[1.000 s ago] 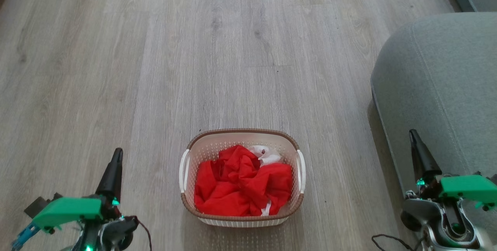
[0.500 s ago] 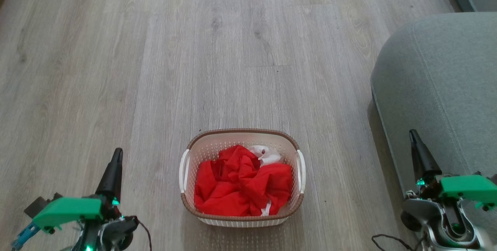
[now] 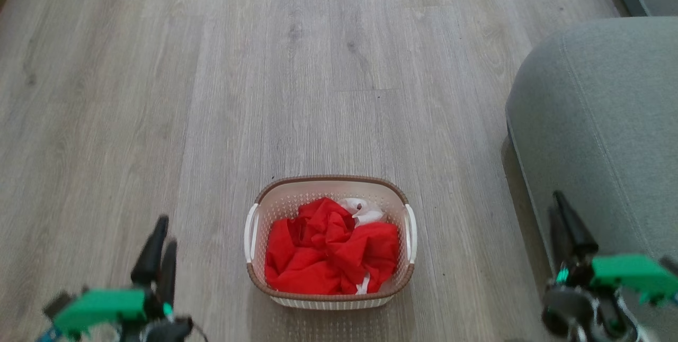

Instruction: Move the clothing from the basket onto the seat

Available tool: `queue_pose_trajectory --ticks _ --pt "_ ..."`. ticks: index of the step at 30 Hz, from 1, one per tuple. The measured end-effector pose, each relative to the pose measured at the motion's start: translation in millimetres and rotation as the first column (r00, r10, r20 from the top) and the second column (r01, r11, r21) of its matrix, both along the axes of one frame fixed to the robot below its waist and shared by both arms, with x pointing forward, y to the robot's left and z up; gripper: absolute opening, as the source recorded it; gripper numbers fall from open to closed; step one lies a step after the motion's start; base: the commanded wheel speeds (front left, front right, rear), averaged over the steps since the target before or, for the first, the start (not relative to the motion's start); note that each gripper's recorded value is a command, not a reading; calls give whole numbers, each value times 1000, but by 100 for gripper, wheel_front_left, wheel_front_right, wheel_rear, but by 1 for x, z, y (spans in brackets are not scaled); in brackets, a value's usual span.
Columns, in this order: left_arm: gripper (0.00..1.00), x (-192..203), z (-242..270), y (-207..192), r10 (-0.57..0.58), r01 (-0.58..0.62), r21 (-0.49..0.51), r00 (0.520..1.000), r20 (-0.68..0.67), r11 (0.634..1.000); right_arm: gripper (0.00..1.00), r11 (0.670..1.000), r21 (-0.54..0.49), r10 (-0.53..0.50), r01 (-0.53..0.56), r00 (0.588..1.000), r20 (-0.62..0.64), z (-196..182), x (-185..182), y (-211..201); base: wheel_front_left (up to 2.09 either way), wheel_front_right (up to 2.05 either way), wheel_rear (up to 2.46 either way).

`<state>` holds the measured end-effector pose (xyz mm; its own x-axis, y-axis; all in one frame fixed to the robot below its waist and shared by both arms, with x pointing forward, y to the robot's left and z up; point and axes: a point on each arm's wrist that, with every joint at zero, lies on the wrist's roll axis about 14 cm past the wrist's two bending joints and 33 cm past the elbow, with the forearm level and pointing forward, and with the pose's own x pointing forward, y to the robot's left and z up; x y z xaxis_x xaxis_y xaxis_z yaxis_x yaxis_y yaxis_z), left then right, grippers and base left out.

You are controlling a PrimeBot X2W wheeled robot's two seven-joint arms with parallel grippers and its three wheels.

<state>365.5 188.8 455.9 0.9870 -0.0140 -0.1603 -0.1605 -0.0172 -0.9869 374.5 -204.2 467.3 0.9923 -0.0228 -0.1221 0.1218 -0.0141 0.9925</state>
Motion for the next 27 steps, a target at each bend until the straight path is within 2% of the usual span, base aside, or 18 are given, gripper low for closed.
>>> queue_pose_trajectory --ticks 5,15,27 --pt "100 -25 -38 1 7 -8 -7 993 -122 1000 100 1000 14 0 1 994 -113 -37 -21 3 0 0 0" --pt "100 -14 -29 -2 8 -7 16 996 -94 1000 100 1000 -15 16 -17 996 -92 -29 -10 11 0 0 0" --pt "100 0 -20 0 2 7 129 998 -69 992 100 992 -117 40 -49 996 -78 -21 5 19 0 0 0"
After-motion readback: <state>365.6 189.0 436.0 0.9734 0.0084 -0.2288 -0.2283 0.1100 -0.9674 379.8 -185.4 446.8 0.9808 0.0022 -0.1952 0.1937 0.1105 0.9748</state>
